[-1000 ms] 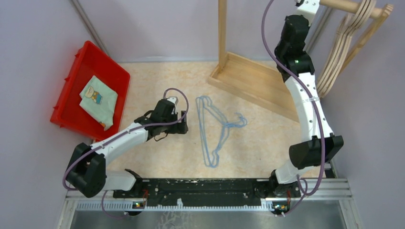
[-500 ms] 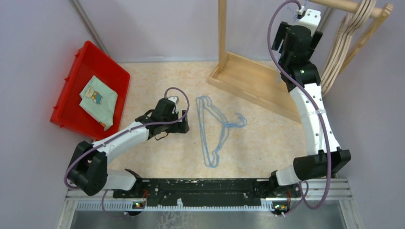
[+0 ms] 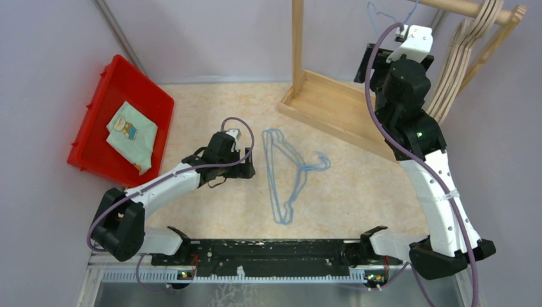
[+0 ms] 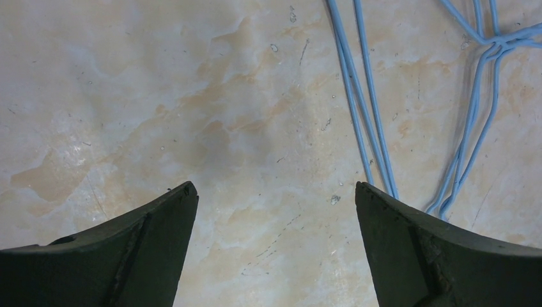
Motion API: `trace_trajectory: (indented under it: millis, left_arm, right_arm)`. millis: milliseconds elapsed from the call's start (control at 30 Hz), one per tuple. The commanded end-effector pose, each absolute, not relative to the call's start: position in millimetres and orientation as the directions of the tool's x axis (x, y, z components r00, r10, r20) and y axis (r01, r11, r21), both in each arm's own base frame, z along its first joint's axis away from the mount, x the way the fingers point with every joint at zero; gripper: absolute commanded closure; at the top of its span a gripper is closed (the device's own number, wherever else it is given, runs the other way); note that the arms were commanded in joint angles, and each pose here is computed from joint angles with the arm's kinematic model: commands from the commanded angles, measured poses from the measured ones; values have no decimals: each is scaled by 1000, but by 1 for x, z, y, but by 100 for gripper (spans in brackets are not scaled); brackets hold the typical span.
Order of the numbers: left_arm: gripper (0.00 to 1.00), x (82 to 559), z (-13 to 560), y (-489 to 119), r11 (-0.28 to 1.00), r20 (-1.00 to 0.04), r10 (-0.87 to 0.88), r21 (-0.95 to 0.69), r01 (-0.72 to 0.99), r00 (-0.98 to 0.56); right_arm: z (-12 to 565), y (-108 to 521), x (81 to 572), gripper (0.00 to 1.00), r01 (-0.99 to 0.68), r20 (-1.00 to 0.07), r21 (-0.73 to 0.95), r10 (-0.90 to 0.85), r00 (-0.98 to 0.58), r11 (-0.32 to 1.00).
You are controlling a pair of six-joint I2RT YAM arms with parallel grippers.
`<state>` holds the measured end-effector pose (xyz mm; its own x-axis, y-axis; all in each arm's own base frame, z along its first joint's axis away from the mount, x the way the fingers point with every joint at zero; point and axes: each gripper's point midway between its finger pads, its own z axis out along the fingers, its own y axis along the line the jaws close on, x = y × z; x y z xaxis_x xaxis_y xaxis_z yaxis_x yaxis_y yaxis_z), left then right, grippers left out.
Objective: Organize the hangers
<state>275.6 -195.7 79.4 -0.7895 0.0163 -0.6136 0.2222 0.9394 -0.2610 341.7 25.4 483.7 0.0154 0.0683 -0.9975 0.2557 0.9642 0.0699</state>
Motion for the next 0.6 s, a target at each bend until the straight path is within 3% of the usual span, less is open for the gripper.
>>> trace_trajectory:
  millis: [0, 333, 567]
  left_arm:
    - [2, 276, 73, -197, 934, -610, 25, -269, 237, -792]
    - [2, 273, 66, -196, 936, -594, 11, -278, 218, -804]
    - [2, 269, 63, -195, 938, -576, 22, -271, 216, -817]
  right_arm:
    - [464, 58, 339, 15, 158, -998, 29, 38, -50, 987]
    - [317, 201, 319, 28, -180, -907, 83, -1, -422, 980]
    - [188, 221, 284, 41, -175, -746, 216, 47, -664, 960]
